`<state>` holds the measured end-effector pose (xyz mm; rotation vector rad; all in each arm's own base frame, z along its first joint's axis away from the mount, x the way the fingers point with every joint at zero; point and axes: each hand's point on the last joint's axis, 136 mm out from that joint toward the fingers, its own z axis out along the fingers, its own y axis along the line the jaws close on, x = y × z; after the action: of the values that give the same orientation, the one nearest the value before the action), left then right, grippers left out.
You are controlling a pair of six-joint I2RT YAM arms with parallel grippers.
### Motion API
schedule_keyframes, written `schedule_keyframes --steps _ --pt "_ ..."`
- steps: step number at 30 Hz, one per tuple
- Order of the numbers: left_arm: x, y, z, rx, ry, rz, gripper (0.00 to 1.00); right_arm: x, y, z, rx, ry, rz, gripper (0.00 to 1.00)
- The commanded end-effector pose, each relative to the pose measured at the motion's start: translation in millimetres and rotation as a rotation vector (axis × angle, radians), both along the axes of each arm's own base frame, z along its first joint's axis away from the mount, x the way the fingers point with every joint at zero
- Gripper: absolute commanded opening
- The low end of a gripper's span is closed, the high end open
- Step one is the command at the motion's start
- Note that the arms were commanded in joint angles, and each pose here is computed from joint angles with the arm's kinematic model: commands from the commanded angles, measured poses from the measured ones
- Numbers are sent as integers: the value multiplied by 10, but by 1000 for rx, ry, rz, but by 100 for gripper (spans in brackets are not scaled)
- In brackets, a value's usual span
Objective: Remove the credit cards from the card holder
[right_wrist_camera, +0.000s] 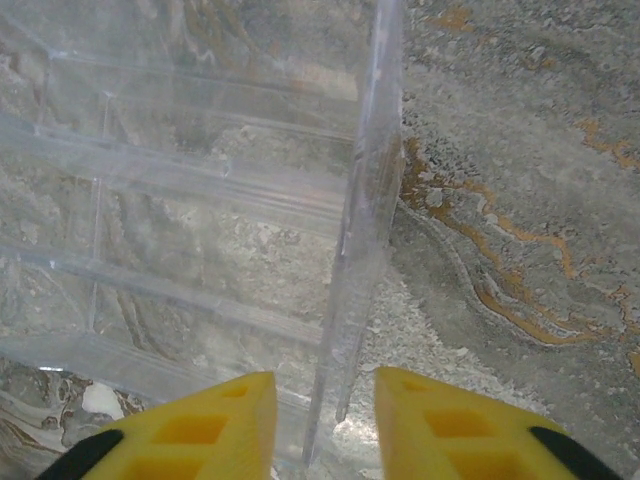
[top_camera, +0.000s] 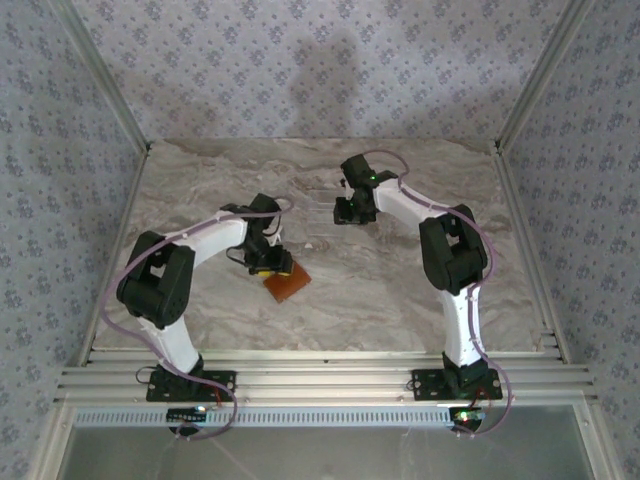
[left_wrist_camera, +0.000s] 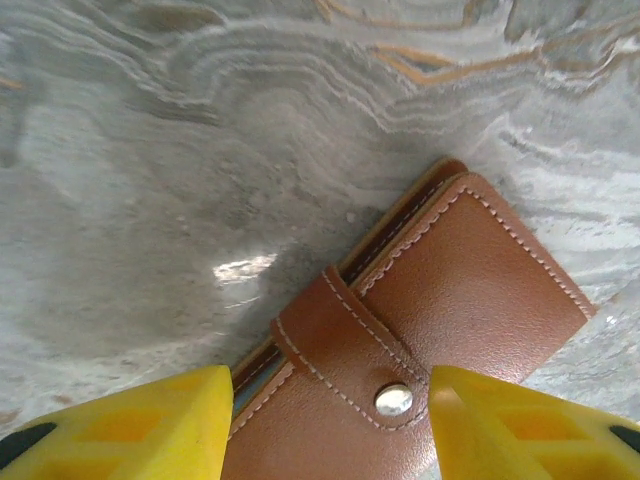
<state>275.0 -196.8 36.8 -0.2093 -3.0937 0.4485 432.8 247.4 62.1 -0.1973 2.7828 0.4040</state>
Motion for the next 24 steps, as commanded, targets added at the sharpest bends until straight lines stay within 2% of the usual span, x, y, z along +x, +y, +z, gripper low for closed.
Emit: schedule_keyframes --steps 1,10,12,16,21,24 --pt "-32 -102 15 -19 27 -40 55 -129 -19 287 10 -24 11 38" --pt "-290 -346 -25 -36 75 -93 59 -519 -129 498 57 -24 -10 43" --pt "-371 -408 -52 -35 88 -91 63 -643 -149 503 69 -13 -11 44" --pt "-504 -541 -53 -45 96 -79 66 -867 -191 523 102 13 -15 47" --pt "-629 -659 -31 -63 90 -55 65 -1148 -206 537 153 56 -17 50" --pt "-565 -768 7 -117 54 -29 64 -1328 -165 390 203 102 -4 52"
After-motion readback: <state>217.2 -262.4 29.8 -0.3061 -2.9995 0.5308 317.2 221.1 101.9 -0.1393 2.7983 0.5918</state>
